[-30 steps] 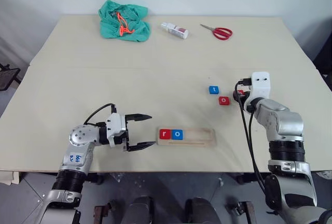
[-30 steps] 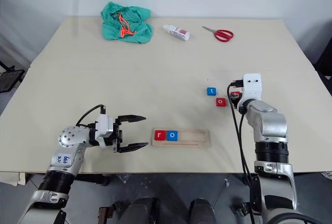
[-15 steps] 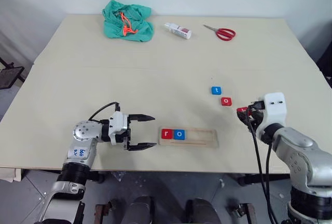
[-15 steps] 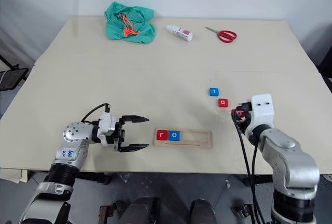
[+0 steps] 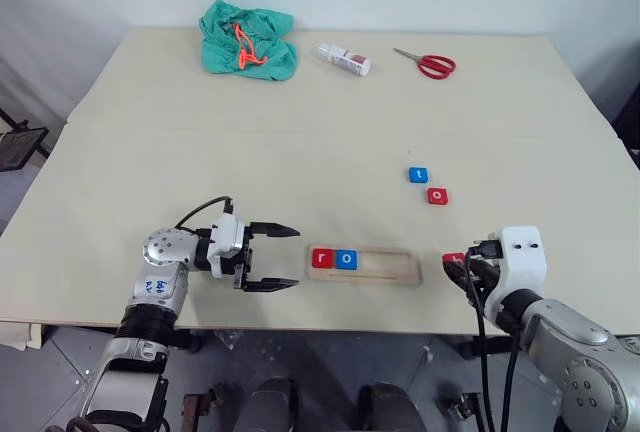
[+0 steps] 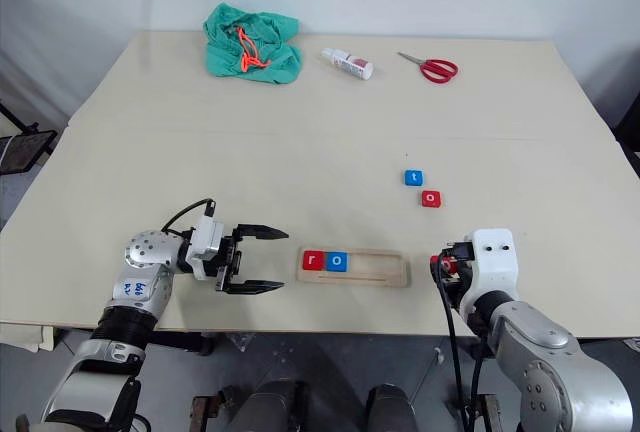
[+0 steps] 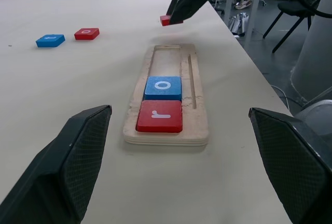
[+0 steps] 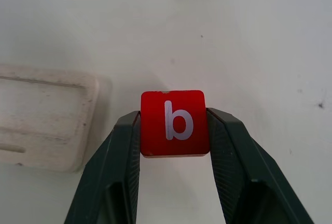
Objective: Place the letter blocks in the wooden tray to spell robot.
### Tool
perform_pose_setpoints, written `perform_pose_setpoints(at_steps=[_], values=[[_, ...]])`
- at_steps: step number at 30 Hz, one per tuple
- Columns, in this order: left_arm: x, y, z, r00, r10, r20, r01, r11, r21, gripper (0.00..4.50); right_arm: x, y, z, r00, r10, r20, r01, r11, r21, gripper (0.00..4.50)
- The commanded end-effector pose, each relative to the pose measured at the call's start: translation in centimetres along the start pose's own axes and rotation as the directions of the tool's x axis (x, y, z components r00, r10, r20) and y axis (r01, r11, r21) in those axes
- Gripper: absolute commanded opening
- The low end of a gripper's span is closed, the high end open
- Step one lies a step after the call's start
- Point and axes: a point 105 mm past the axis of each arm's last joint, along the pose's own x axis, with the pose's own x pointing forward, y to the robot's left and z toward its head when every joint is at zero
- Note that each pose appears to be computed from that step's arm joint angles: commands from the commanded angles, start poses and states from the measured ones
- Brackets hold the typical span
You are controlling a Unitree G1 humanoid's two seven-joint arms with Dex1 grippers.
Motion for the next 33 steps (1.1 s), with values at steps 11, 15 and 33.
perform_pose_setpoints(at_steps=[11,15,33], values=[[0.0,0.1,0.5,1.000,0.005,0.019,-0.006,0.999,0.037,4.50,-0.3,0.1,0.6,0.999,-0.007,0.041,0.007,1.000,-0.001,4.48],[0.0,0.1,0.5,1.000,0.003,0.022,-0.004,0.999,0.036,4.50,-1.2,0.7,1.2,0.990,0.130,0.046,-0.128,0.990,-0.055,4.48],[-0.1,0.1,0.4,0.999,-0.024,0.030,0.023,0.999,0.030,4.50,-0.1,-5.1,3.5,0.806,0.526,-0.272,-0.562,0.535,-0.631,4.48]])
